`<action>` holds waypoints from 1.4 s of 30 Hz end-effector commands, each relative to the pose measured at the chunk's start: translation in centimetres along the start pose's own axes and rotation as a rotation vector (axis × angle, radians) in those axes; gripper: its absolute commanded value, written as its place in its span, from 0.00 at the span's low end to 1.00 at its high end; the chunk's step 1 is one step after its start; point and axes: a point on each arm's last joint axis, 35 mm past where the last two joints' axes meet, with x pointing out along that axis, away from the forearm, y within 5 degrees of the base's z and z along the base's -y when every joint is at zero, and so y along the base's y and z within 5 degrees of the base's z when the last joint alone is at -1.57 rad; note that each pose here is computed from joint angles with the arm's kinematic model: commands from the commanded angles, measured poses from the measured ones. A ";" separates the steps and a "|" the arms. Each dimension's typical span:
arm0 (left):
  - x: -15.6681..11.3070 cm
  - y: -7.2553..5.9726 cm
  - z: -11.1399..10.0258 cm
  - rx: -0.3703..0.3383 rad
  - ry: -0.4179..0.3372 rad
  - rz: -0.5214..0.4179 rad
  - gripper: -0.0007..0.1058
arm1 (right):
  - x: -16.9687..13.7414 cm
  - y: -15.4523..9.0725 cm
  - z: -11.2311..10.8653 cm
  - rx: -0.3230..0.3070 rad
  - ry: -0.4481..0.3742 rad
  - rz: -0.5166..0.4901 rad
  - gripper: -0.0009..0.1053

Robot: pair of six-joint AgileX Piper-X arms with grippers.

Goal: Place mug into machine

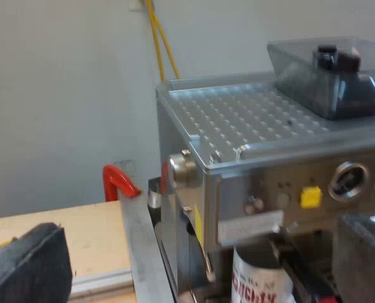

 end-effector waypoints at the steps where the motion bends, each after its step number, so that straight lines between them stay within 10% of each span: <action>1: -1.7 -0.3 -1.0 0.005 0.011 0.000 0.80 | -3.1 0.2 -0.6 0.000 -0.093 -0.016 0.74; 7: -4.7 -0.5 -3.2 0.025 0.002 0.064 0.80 | -7.0 0.8 -3.1 -0.003 -0.164 -0.033 0.74; 17: -4.2 0.8 -6.3 -0.050 0.227 0.262 0.80 | -4.6 1.5 -5.3 0.003 -0.027 0.059 0.74; 24: -1.8 2.2 -7.0 -0.071 0.175 0.394 0.80 | -1.7 1.6 -6.2 0.015 -0.038 0.057 0.74; 42: 3.9 4.5 -11.8 -0.022 0.275 0.294 0.80 | 4.3 2.9 -12.2 -0.001 0.170 0.100 0.74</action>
